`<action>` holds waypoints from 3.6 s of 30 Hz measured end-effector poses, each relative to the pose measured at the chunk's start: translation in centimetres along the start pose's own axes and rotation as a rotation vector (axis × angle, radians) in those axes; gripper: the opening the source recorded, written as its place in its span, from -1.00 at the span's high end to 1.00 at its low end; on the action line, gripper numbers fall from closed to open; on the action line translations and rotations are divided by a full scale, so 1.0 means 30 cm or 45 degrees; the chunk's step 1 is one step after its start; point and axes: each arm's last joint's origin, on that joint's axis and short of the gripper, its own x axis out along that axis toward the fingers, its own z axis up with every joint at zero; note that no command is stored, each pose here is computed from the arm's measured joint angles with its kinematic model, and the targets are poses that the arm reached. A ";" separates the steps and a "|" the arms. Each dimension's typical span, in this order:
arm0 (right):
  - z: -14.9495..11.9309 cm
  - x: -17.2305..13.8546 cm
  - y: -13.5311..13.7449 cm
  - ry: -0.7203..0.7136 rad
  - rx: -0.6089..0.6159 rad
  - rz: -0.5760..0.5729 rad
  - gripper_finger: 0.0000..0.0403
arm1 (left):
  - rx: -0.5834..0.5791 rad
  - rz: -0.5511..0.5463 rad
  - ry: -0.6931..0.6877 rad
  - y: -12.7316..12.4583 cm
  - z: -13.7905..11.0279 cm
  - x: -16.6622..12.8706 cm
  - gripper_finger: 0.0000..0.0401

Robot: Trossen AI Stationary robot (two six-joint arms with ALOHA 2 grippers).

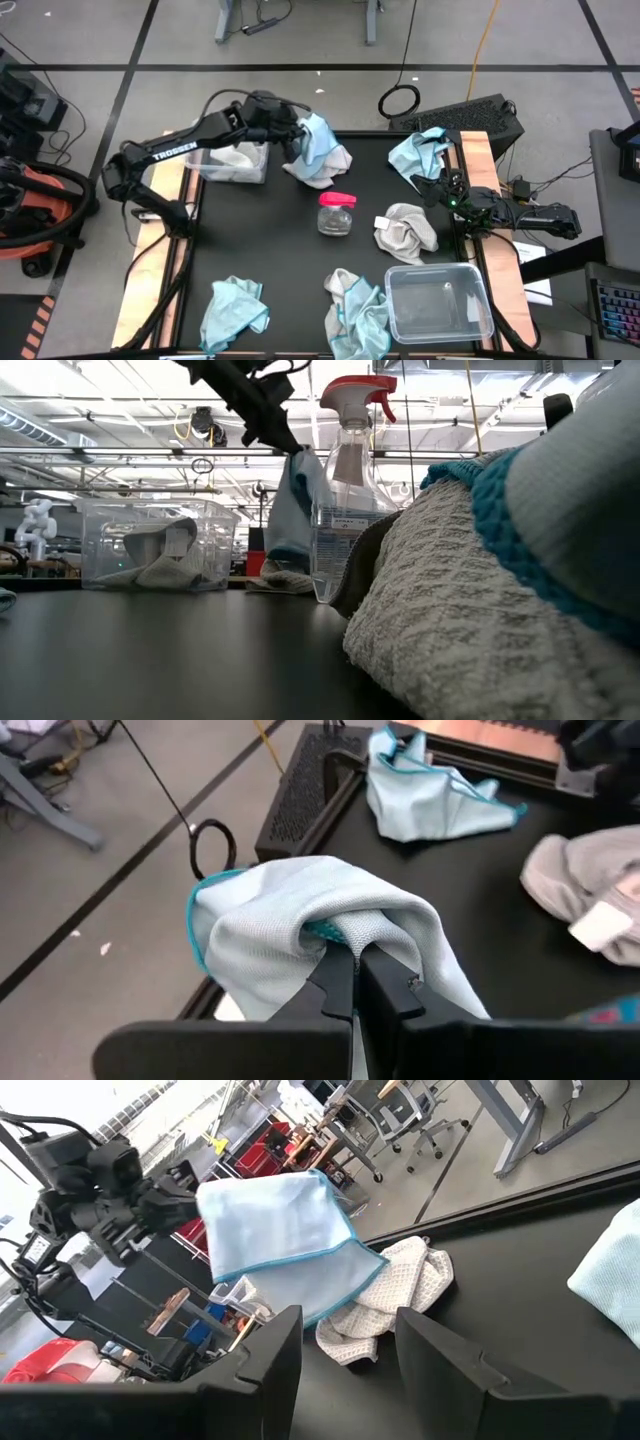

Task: Sort microfiber towel by color & place in baskets
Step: Put the blue towel into the bottom transparent bin

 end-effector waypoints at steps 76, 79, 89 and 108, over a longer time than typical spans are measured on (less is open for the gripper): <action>0.309 0.422 0.770 -0.044 -1.120 0.098 -0.63 | 0.076 -0.434 -0.745 -0.133 0.170 -0.293 1.00; 0.276 0.476 0.785 0.006 -1.146 0.129 -0.68 | 0.077 -0.459 -0.762 -0.134 0.174 -0.297 1.00; 0.197 0.613 0.782 0.142 -1.128 0.187 -0.89 | 0.092 -0.593 -0.793 -0.157 0.181 -0.305 1.00; 0.091 0.737 0.831 0.265 -1.008 0.767 -0.95 | 0.119 -0.816 -0.717 -0.238 0.171 -0.245 1.00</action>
